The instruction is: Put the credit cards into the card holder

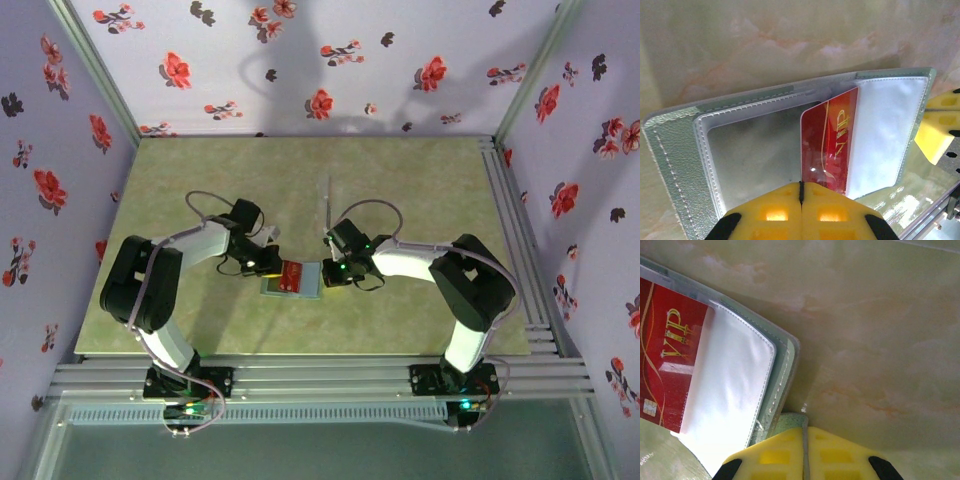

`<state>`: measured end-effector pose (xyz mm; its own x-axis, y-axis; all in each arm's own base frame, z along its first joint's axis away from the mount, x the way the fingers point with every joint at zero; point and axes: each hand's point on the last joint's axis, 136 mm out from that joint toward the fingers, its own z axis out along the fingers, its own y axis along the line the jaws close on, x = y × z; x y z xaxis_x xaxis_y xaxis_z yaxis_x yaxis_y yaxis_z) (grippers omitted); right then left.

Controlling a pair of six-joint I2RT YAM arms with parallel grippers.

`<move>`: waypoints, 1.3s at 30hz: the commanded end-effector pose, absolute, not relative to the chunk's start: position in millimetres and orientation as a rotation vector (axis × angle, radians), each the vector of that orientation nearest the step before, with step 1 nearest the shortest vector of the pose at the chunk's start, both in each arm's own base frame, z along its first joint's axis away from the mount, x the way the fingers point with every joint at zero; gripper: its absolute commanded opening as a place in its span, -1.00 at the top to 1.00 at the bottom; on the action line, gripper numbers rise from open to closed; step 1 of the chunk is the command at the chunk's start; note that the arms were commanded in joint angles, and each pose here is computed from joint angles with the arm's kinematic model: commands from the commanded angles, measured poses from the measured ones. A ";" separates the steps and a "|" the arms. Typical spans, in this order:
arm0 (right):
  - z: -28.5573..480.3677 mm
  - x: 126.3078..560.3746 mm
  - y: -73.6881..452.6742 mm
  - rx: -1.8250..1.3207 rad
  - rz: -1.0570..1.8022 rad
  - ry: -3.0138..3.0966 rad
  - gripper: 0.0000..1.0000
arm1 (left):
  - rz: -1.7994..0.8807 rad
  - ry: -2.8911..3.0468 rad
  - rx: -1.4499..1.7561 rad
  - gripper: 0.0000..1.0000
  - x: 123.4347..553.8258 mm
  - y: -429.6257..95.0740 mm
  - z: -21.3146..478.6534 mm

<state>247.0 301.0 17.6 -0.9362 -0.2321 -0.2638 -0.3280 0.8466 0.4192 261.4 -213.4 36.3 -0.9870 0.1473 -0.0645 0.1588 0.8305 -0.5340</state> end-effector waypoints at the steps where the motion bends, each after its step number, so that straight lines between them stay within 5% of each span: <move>1: 0.7 240.7 299.5 -0.465 0.674 2.859 1.00 | -0.864 2.978 0.289 1.00 260.8 -215.5 42.3; 24: -3.3 245.7 308.6 -0.432 0.728 2.834 1.00 | -1.064 3.005 0.203 1.00 238.1 -227.7 37.8; 31: 1.4 242.9 309.9 -0.402 0.761 2.824 1.00 | -1.004 3.036 0.124 0.84 237.2 -222.7 37.3; 39: -0.6 239.1 308.2 -0.315 0.756 2.836 1.00 | -0.973 3.036 0.040 0.93 230.8 -220.9 30.8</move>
